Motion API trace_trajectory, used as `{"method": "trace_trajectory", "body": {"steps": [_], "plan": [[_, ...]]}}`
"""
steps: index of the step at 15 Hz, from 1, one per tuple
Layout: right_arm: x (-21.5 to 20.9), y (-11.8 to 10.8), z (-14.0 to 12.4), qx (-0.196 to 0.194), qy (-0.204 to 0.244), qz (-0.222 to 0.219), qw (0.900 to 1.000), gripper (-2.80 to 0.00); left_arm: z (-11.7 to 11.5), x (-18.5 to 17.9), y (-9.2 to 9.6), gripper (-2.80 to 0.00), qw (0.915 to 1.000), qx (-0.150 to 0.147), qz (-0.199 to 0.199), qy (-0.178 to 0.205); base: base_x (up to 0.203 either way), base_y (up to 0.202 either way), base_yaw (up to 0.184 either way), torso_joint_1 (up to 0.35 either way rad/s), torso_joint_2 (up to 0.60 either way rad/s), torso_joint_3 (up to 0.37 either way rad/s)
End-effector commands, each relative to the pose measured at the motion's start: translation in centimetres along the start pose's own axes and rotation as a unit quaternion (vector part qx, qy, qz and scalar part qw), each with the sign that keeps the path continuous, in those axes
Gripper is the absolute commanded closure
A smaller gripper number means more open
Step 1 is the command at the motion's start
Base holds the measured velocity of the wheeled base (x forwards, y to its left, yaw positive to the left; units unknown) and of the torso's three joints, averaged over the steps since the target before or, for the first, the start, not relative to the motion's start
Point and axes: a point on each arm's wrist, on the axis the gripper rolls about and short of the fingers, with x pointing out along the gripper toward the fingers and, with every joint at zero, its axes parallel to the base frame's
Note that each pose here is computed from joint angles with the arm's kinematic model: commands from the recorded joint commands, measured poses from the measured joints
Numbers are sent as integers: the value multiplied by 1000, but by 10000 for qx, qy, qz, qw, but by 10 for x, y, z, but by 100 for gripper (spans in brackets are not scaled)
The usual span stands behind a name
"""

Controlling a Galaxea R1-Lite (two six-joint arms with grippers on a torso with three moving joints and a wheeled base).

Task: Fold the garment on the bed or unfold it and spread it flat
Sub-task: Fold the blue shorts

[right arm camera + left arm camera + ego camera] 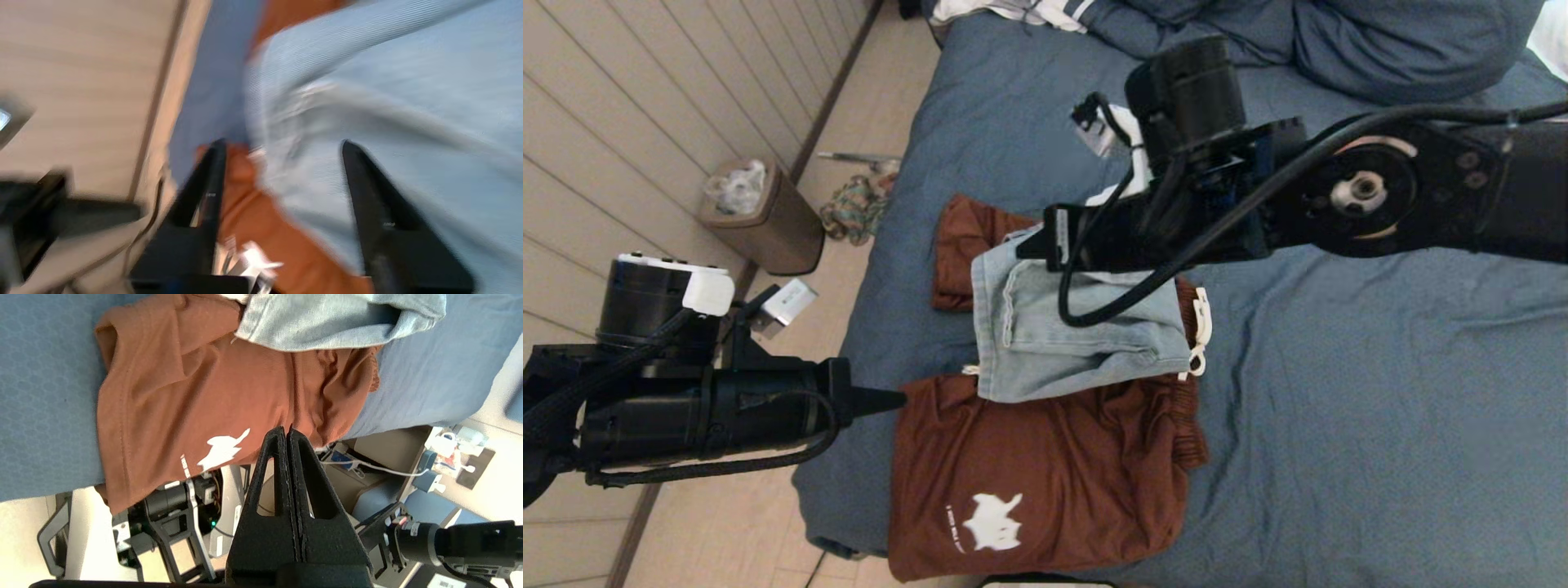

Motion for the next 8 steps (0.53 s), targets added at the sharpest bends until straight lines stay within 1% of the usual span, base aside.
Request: {"method": "trace_trajectory", "body": {"steps": [1,3,5,6,8], "plan": [[-26,-33,15,163,-243,-450,9986,0,0,0,0,0,10000,-12,-18,-8,0,0,0,0,0,0],[-30,-62,12,285,-113,-891,9956,0,0,0,0,0,10000,-16,-15,-2,0,0,0,0,0,0],[-33,-100,9,511,-37,-1393,9889,0,-1,1,0,0,10000,-59,-27,7,0,0,0,0,0,0],[-29,-112,4,578,65,-1615,9852,0,-2,2,-2,0,9999,-110,-55,49,0,0,0,0,0,0],[-19,-120,1,584,96,-1871,9806,0,-6,7,-4,0,9997,-119,-90,183,0,0,0,0,0,0]]}}
